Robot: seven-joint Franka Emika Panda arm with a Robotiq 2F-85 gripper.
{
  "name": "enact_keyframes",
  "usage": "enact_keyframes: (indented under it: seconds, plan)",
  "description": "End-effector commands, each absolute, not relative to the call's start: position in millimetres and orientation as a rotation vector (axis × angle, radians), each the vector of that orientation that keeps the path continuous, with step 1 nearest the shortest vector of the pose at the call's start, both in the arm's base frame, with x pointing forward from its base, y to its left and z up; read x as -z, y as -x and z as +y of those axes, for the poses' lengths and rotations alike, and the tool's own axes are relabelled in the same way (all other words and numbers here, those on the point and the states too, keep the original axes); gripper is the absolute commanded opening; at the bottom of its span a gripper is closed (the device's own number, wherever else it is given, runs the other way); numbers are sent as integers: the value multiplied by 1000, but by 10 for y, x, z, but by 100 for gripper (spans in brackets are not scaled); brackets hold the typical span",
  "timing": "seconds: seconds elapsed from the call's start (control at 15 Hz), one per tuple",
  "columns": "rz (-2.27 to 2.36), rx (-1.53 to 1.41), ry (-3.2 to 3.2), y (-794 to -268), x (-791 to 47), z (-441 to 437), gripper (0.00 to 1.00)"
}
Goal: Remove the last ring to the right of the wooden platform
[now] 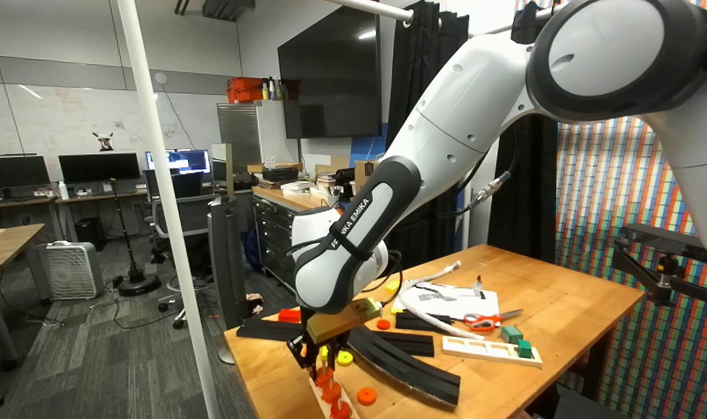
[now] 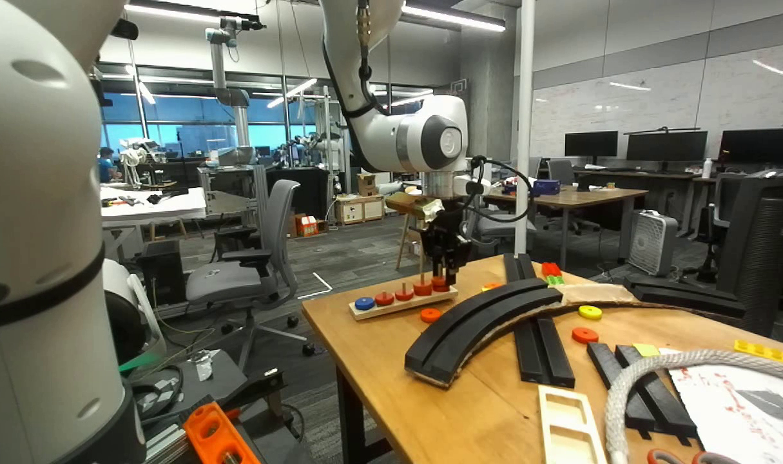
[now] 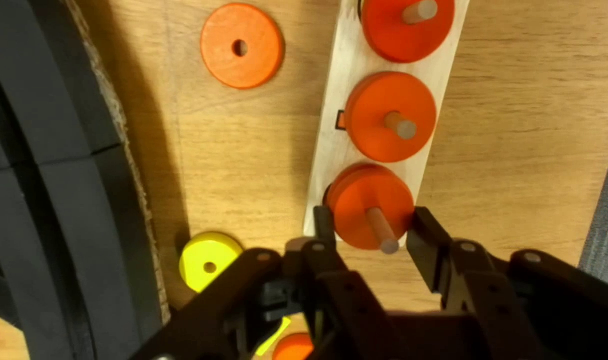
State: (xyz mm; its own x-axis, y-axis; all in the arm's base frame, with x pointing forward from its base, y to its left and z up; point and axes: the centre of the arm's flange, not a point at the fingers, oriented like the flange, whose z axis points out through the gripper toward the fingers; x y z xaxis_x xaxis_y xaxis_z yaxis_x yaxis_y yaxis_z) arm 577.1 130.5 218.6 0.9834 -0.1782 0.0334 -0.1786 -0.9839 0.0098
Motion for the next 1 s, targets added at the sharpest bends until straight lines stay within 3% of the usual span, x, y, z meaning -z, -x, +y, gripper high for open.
enact_keyframes:
  seconds: [0.0, 0.93]
  plan:
    - [-255, -68, -3118, -5760, -2360, 1330, 24]
    - [-191, -25, -3244, -5931, -2528, 1037, 23]
